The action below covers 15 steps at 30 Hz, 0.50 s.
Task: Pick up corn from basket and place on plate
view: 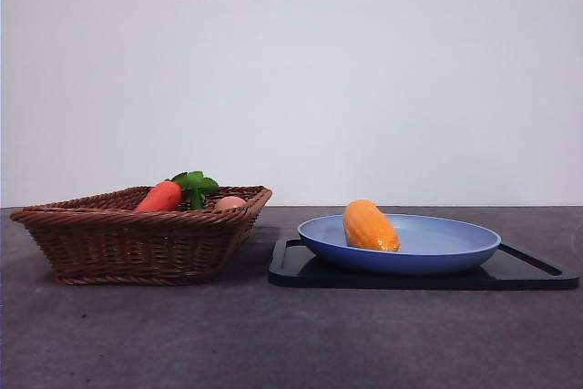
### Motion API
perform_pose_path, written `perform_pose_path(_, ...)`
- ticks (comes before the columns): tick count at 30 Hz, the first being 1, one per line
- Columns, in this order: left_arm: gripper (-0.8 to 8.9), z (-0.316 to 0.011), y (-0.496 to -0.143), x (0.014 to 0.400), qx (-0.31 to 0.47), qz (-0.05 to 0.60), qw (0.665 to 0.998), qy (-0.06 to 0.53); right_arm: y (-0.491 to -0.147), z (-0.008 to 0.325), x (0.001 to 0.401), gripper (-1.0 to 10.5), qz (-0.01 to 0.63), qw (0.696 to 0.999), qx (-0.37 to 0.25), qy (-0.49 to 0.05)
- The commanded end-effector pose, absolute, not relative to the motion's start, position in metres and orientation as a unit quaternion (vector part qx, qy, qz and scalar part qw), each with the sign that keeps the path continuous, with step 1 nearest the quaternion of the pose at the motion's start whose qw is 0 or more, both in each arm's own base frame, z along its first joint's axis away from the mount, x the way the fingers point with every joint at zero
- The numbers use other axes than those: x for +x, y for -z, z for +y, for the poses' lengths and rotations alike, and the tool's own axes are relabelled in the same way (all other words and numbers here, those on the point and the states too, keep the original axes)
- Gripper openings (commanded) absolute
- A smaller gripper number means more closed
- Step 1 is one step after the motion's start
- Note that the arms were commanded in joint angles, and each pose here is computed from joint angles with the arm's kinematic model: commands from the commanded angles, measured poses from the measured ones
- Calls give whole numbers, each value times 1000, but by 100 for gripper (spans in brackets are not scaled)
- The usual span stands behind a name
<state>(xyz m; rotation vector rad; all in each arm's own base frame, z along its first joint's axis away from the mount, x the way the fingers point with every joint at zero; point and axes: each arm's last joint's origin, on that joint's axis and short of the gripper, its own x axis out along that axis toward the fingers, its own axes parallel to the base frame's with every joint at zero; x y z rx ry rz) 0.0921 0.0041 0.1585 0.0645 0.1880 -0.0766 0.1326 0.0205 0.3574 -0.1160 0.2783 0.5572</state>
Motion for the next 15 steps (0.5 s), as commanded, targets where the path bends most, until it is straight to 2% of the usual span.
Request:
perform_pose_path(1,4,4,-150,92,25,123,991,41,-339,14,126,2,92,964,-62,-243)
perform_pose_path(8,4,4,-150,92,25,123,991,41,-275,7,106,2,26,986,-73,-150)
perform_pose_path(15,4,4,-150,92,25,123,991,41,-219,5,98,2,-4,992,-40,-121)
